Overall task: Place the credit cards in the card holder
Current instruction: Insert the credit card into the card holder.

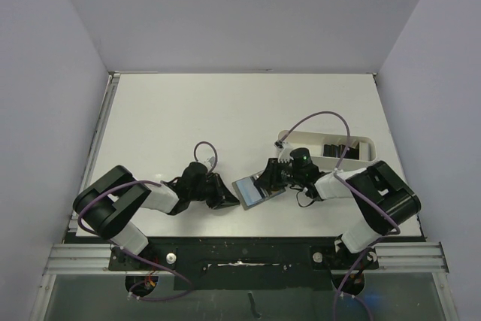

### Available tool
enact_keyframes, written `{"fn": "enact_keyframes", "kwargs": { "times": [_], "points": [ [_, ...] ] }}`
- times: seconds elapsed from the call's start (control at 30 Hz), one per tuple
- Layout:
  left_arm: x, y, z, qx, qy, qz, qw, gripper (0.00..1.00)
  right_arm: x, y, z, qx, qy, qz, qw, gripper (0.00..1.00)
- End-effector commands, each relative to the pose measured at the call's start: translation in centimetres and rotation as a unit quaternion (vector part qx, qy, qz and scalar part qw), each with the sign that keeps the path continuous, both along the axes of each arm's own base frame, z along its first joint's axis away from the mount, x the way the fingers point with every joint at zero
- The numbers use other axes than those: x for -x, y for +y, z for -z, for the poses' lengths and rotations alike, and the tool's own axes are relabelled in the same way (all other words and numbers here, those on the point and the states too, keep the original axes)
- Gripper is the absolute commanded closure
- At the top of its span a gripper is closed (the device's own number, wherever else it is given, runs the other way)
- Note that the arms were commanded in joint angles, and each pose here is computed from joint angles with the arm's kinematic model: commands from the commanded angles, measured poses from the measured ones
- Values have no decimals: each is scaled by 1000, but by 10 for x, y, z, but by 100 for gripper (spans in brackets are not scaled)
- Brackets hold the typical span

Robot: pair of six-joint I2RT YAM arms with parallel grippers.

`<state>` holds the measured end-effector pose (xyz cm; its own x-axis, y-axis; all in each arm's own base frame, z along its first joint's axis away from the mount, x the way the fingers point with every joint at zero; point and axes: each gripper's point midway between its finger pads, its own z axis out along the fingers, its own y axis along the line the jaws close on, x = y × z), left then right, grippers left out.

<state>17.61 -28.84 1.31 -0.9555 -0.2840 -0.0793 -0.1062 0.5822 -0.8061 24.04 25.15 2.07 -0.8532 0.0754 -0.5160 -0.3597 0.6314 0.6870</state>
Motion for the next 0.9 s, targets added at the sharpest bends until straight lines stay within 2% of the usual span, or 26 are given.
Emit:
{"fn": "enact_keyframes", "kwargs": {
  "times": [0.0, 0.13, 0.3, 0.63, 0.77, 0.87],
  "points": [
    [-1, 10, 17, -44, 3, -16, 999, 100, 4, -22, 19, 97, 7, 28, 995, 71],
    [-3, 9, 16, -43, 1, -16, 999, 100, 2, -19, 14, 112, 1, 24, 993, 64],
    [-4, 6, 13, -38, 1, -11, 999, 100, 6, -4, 2, 105, -6, 18, 994, 63],
    [-9, 4, 6, -32, -10, -13, 999, 100, 14, 21, -14, 51, 6, 46, 998, 76],
    [-8, 5, 5, -33, -10, -14, 999, 100, 12, 24, -23, 30, 10, 74, 997, 64],
    [-9, 12, 5, -41, -8, -21, 999, 100, 10, 19, -29, 52, -4, 86, 995, 57]
  ]
}}
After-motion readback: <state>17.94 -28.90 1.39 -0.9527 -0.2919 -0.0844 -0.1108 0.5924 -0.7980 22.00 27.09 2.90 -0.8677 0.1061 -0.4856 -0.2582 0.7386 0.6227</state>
